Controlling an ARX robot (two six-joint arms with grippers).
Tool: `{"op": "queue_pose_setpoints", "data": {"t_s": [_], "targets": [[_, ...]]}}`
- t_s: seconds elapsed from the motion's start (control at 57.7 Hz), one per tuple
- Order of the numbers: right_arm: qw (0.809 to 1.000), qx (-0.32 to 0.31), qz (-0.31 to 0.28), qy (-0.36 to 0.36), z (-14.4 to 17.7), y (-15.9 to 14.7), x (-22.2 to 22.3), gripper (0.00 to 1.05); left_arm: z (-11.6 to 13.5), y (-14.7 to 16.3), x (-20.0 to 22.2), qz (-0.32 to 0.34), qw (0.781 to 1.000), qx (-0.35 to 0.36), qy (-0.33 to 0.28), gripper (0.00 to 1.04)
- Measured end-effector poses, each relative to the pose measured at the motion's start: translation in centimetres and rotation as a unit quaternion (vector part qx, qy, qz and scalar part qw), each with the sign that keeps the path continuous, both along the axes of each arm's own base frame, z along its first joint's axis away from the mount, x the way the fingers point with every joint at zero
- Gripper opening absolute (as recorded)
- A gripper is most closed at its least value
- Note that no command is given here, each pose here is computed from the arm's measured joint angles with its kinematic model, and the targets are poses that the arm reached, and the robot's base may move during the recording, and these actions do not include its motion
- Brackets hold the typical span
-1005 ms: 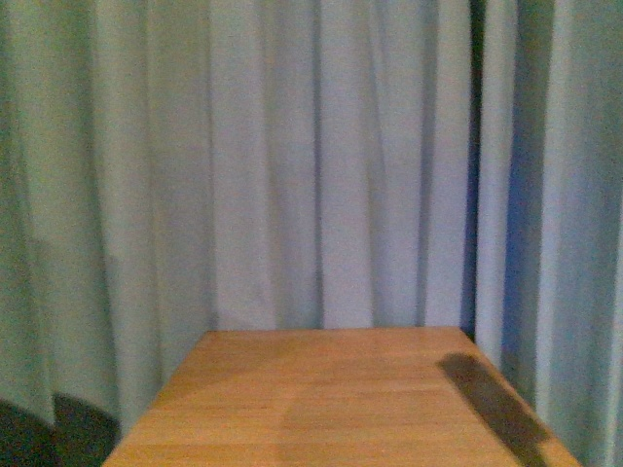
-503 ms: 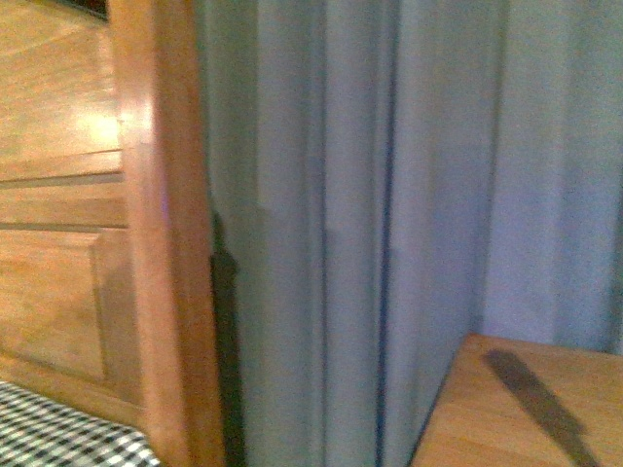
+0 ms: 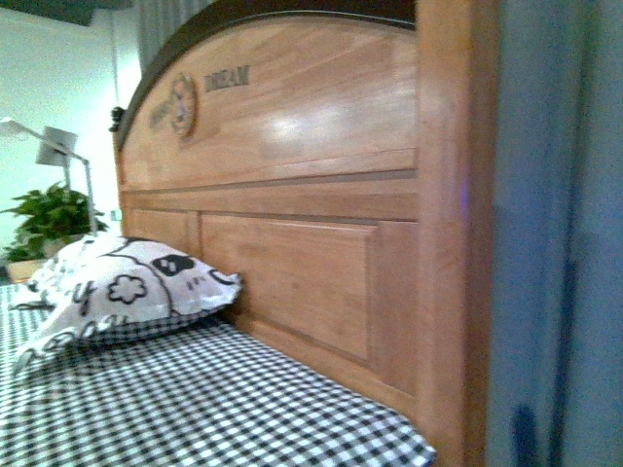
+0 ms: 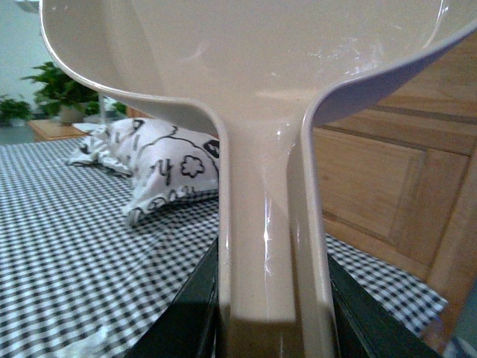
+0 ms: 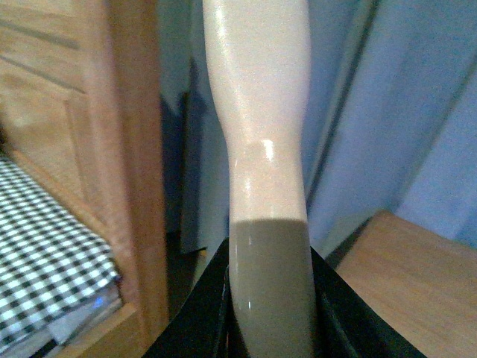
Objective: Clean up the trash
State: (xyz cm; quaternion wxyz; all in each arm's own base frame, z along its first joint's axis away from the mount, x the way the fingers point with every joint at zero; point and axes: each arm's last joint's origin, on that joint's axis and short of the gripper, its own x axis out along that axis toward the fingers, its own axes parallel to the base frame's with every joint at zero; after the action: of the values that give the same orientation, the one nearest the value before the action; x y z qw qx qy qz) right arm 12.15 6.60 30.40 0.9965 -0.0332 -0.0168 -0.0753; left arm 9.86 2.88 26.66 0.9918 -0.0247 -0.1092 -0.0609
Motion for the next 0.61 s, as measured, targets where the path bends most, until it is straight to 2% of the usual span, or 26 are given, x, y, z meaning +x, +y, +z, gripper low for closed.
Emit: {"op": "queue_pose_setpoints", "data": {"t_s": [0.607], "targets": [[1.0, -0.002, 0.005, 0.001, -0.05, 0.08, 0.04, 0.21, -0.02, 0.03, 0.02, 0.002, 1.0, -0.001, 0.001, 0.27]]}}
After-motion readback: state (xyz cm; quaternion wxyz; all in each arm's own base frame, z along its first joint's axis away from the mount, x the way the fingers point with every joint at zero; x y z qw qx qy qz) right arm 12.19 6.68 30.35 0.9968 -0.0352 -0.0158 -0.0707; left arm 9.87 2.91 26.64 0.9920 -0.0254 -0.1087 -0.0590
